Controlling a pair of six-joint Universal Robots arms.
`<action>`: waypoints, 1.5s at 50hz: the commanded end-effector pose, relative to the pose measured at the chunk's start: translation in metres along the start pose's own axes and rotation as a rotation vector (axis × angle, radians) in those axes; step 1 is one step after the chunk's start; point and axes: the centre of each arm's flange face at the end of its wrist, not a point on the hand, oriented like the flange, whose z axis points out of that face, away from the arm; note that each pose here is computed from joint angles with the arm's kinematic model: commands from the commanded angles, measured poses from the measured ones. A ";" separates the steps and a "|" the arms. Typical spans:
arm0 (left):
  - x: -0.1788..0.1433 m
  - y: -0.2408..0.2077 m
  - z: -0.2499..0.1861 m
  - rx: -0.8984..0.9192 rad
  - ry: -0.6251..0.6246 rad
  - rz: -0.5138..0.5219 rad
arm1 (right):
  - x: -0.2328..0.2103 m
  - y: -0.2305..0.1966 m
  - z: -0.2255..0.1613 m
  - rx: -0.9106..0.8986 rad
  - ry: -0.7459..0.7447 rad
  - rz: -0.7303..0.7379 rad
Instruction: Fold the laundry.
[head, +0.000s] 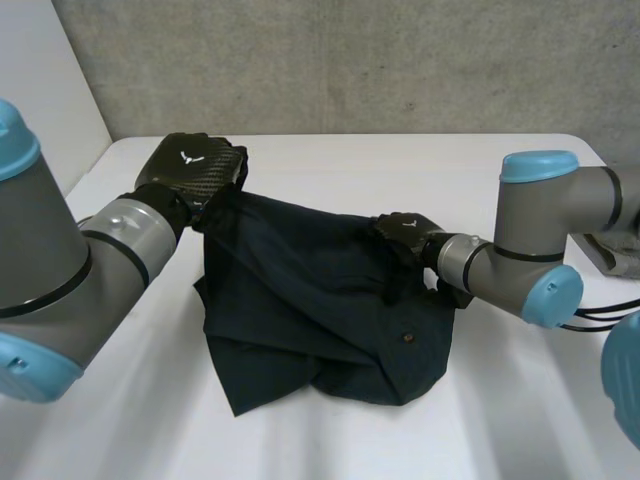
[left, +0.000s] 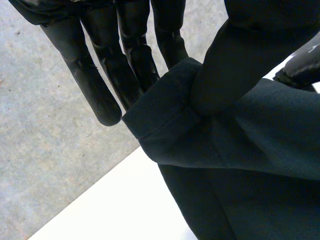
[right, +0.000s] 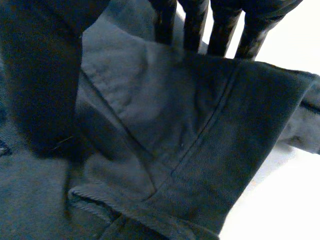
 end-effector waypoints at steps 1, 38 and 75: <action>-0.001 0.004 0.016 0.011 -0.011 0.000 | 0.005 0.003 0.014 0.022 0.016 -0.026; -0.035 -0.036 -0.014 0.307 -0.280 0.049 | -0.008 -0.196 -0.137 0.435 0.086 -0.325; 0.010 0.074 -0.031 -0.085 -0.129 0.039 | 0.007 -0.014 -0.157 0.093 0.244 0.096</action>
